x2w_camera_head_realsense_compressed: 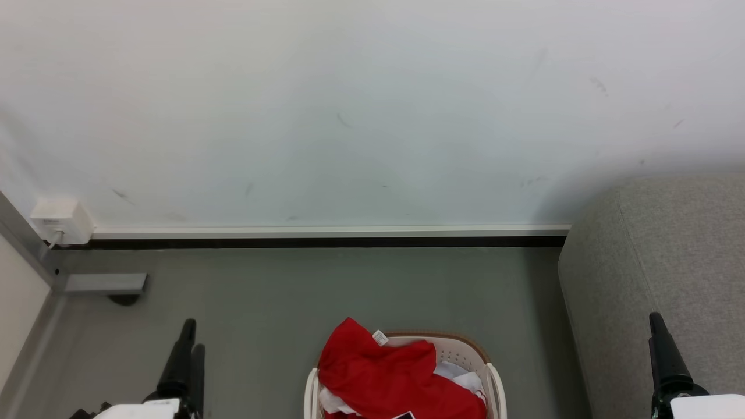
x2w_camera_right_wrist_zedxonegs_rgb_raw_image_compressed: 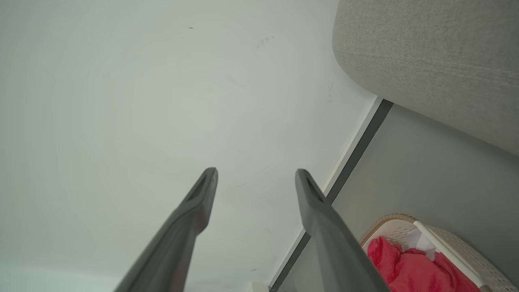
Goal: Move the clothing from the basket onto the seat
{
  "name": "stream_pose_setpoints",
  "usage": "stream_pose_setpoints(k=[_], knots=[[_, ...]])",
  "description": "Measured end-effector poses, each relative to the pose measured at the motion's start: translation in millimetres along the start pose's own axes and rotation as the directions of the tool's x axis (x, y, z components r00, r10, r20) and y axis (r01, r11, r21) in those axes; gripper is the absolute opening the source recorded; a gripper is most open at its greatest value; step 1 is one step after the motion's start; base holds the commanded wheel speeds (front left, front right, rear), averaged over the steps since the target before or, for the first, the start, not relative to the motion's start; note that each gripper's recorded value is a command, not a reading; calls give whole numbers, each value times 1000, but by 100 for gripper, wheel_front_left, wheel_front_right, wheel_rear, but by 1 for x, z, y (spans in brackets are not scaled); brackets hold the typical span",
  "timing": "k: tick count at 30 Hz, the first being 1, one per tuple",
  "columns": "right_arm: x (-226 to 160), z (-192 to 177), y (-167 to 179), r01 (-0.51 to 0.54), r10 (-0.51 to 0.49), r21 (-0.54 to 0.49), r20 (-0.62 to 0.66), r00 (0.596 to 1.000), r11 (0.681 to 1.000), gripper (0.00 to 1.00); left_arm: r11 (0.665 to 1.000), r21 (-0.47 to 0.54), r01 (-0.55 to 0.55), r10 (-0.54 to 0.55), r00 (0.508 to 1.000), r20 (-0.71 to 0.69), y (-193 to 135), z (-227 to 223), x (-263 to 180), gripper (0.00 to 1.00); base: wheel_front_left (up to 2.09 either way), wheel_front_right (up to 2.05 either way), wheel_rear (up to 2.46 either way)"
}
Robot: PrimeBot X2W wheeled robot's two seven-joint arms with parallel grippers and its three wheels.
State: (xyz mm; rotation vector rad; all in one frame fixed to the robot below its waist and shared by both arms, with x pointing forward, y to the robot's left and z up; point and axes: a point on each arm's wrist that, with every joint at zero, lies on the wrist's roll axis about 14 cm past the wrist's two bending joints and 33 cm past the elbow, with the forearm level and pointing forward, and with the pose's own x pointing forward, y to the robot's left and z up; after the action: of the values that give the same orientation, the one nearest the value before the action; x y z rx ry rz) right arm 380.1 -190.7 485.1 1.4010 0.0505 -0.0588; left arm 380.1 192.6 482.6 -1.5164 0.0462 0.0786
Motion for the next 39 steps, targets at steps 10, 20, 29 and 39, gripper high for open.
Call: stream_pose_setpoints(k=[10, 20, 29, 39], knots=[[2, -6, 15, -46, 44, -251, -14, 999, 967, 100, 990, 139, -6, 4, 1000, 12, 1, -1, 0, 100, 0, 0, 0], [0, -16, 19, -77, 62, -490, -48, 997, 868, 100, 940, 341, 9, -19, 1000, 24, -7, 1, 1, 100, 0, 0, 0], [-2, -15, 18, -86, 67, -639, -53, 996, 765, 100, 842, 537, 39, -64, 998, 27, -20, 0, 1, 100, 0, 0, 0], [-2, -15, 15, -85, 67, -748, -54, 996, 658, 100, 716, 697, 41, -77, 997, 20, -23, -4, -2, 100, 0, 0, 0]])
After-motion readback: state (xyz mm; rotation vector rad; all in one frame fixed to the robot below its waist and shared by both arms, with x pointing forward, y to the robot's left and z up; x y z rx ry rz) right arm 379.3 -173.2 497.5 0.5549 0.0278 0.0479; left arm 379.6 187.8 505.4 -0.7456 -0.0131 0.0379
